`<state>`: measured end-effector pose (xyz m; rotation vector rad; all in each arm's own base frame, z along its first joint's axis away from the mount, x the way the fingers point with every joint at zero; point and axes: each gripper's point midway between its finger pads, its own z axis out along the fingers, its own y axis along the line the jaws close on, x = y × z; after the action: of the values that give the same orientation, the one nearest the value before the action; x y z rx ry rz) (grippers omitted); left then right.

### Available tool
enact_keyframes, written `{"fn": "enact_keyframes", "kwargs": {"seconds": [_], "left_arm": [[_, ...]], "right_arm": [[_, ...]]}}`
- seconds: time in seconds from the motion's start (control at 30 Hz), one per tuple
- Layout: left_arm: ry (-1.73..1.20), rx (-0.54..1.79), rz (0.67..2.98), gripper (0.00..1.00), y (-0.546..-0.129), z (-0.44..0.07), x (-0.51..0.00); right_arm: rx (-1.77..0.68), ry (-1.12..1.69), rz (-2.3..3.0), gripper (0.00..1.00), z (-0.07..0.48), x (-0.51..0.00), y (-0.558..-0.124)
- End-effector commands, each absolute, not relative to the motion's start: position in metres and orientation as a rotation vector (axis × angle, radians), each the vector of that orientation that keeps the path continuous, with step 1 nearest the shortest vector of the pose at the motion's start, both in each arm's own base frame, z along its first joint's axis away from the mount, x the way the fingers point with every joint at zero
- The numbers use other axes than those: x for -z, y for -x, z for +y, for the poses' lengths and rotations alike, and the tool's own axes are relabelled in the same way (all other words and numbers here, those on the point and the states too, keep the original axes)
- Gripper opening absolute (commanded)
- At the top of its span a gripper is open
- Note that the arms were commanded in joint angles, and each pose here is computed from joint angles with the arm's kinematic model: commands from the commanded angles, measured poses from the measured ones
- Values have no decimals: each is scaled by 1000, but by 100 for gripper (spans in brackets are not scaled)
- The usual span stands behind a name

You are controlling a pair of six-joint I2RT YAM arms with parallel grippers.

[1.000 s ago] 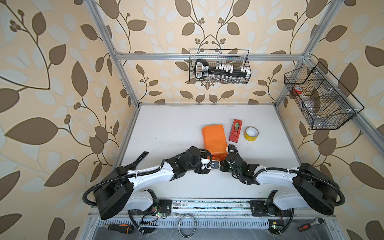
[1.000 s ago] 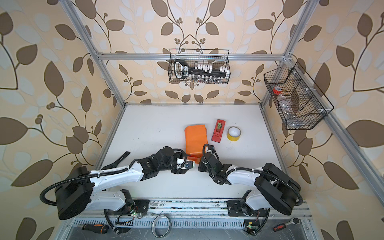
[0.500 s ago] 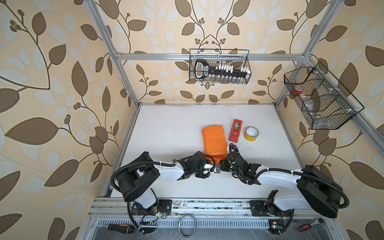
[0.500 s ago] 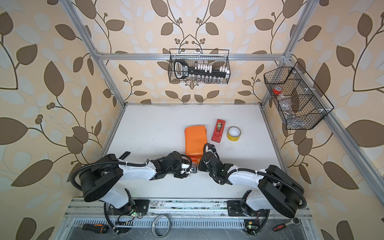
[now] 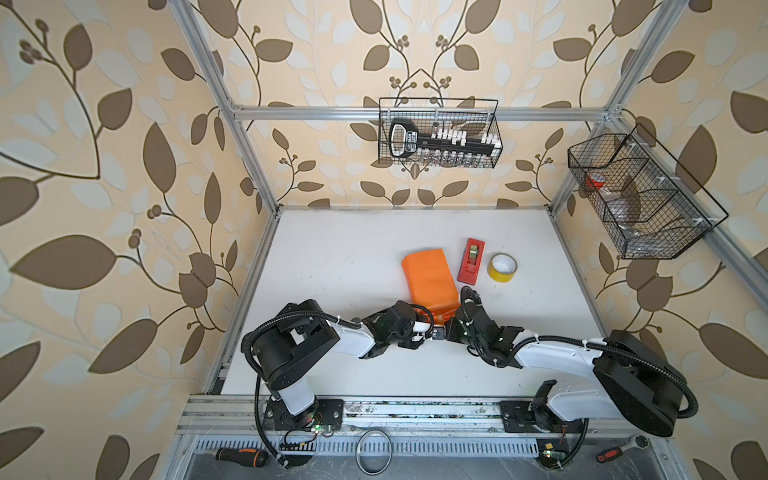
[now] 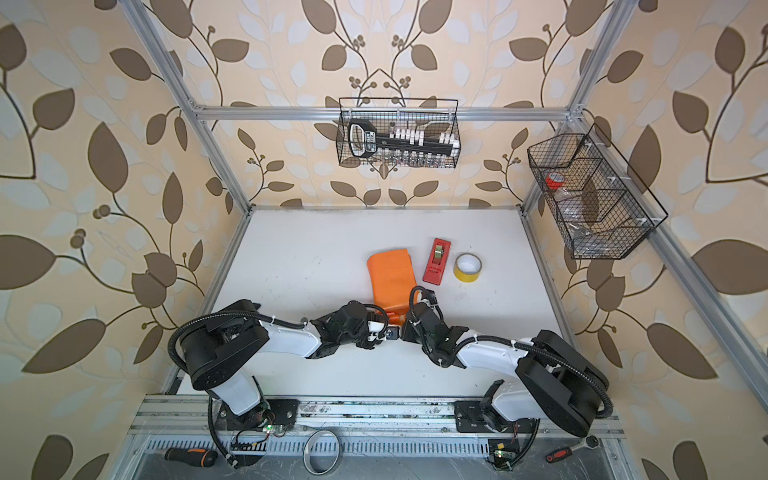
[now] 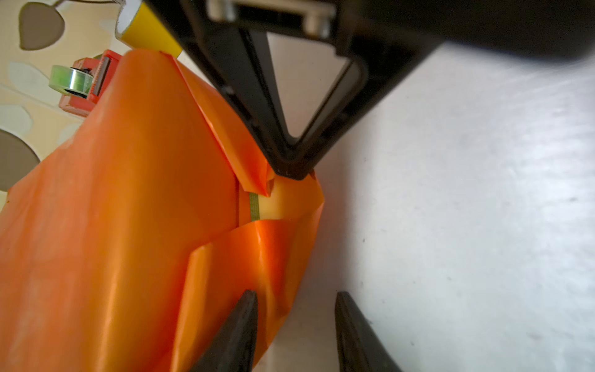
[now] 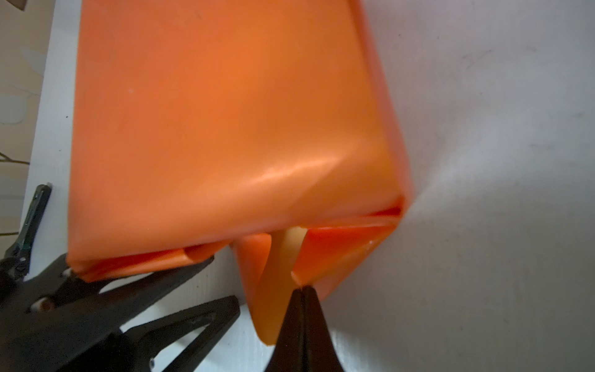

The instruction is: Wrap the gift box in paper

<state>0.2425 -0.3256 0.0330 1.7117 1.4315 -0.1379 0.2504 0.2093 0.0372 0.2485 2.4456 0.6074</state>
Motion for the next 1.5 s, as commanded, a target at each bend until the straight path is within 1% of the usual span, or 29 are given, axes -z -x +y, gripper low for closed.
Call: {"fn": "enact_keyframes", "kwargs": {"seconds": [0.0,0.23,0.47,0.63,0.73,0.97,1.1,1.2,1.3,1.47], "left_arm": [[-1766,159,1329,42,-233,-332,-33],[-1738,159,1295,42,-237,-335,-34],[-1664,107,1287,38,-256,-343,-43],[-1609,87,1281,37,-262,-343,-50],[-1625,102,1286,38,-260,-346,-46],[-1577,75,1263,30,-268,-348,-47],[-1550,51,1255,28,-273,-348,-47],[-1513,45,1235,29,-274,-348,-52],[-1522,52,1216,31,-272,-348,-49],[-1530,84,1192,31,-267,-351,-43]], "right_arm": [[-812,-315,2366,0,224,-61,-257],[-889,-361,2362,0,224,-61,-258],[-893,-369,2363,0,224,-60,-258],[-889,-367,2367,0,223,-59,-258],[-893,-366,2366,0,224,-59,-258],[-897,-371,2361,0,223,-60,-258],[-908,-379,2361,0,224,-59,-257],[-912,-383,2361,0,224,-59,-257],[-925,-391,2353,0,223,-61,-256],[-954,-412,2341,0,224,-64,-258]]}}
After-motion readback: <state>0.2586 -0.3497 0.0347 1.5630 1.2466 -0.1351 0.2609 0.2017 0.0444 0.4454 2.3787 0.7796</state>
